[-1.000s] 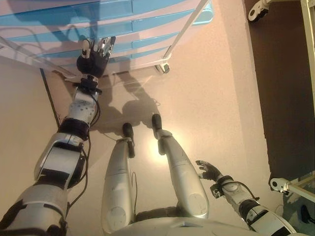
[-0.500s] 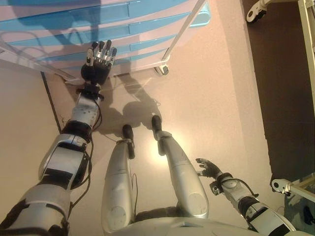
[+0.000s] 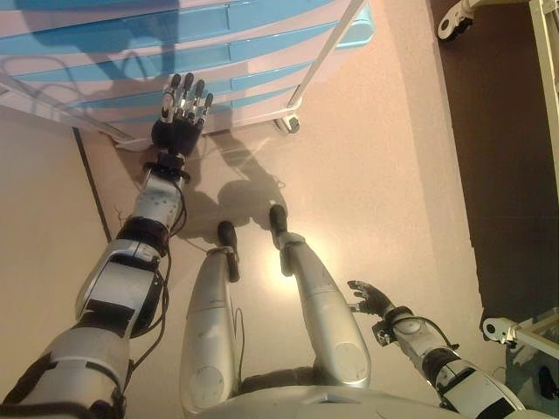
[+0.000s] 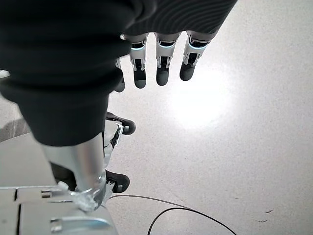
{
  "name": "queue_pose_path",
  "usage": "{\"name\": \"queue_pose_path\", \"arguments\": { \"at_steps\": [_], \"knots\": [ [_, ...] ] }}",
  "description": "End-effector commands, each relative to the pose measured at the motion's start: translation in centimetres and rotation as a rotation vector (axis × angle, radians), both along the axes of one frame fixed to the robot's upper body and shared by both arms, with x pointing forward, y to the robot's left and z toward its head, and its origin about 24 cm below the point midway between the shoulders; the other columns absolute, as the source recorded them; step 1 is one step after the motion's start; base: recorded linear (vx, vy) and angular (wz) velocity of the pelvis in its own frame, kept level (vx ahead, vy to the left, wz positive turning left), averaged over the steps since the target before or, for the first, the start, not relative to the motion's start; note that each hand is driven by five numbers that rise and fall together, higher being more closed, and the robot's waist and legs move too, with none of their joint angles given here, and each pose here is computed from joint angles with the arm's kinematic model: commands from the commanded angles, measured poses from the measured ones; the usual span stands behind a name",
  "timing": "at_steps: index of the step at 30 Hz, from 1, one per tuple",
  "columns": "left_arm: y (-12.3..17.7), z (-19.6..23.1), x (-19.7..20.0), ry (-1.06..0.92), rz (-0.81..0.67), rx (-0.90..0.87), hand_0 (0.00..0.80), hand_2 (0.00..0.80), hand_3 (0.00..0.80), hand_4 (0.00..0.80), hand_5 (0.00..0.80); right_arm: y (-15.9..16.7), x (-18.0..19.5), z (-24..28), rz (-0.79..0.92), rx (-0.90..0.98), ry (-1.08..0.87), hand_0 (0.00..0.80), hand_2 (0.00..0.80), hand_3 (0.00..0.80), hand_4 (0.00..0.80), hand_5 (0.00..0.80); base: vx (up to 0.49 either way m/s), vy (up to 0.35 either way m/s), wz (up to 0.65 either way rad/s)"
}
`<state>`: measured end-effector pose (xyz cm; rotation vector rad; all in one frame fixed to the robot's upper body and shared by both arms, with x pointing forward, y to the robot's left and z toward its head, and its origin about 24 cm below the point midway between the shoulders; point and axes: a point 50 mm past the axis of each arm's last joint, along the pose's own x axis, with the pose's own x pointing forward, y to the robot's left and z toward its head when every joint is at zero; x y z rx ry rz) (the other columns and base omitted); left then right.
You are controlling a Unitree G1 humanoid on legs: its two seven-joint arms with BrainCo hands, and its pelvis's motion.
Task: Open the drawer and pick up the medicine
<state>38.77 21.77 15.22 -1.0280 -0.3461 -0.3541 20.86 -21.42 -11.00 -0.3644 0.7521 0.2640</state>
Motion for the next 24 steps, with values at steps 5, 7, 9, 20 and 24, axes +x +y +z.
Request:
{"name": "queue_pose_path", "arguments": {
  "at_steps": [5,7,9,20,24],
  "knots": [
    [0.1,-1.3,-0.6,-0.034,0.003,-0.061,0.0,0.0,0.0,0.0,0.0,-1.2,-1.9,-0.7,-0.035,-0.023,0.043,0.0,0.0,0.0,0.0,0.0,0.0,0.0,0.0],
    [0.1,-0.9,-0.7,-0.071,-0.006,-0.069,0.0,0.0,0.0,0.0,0.0,-1.2,-2.0,-0.7,-0.034,-0.026,0.043,0.0,0.0,0.0,0.0,0.0,0.0,0.0,0.0],
    [-0.1,-0.4,-0.7,-0.102,-0.015,-0.082,0.0,0.0,0.0,0.0,0.0,-1.3,-2.0,-0.8,-0.035,-0.027,0.043,0.0,0.0,0.0,0.0,0.0,0.0,0.0,0.0],
    [-0.8,4.6,-0.9,-0.335,-0.053,-0.097,0.0,0.0,0.0,0.0,0.0,-1.3,-2.3,-0.8,-0.036,-0.025,0.044,0.0,0.0,0.0,0.0,0.0,0.0,0.0,0.0],
    [-1.0,7.4,-1.1,-0.431,-0.06,-0.112,0.0,0.0,0.0,0.0,0.0,-1.5,-2.5,-0.8,-0.037,-0.025,0.045,0.0,0.0,0.0,0.0,0.0,0.001,-0.008,0.03]
  ]
}}
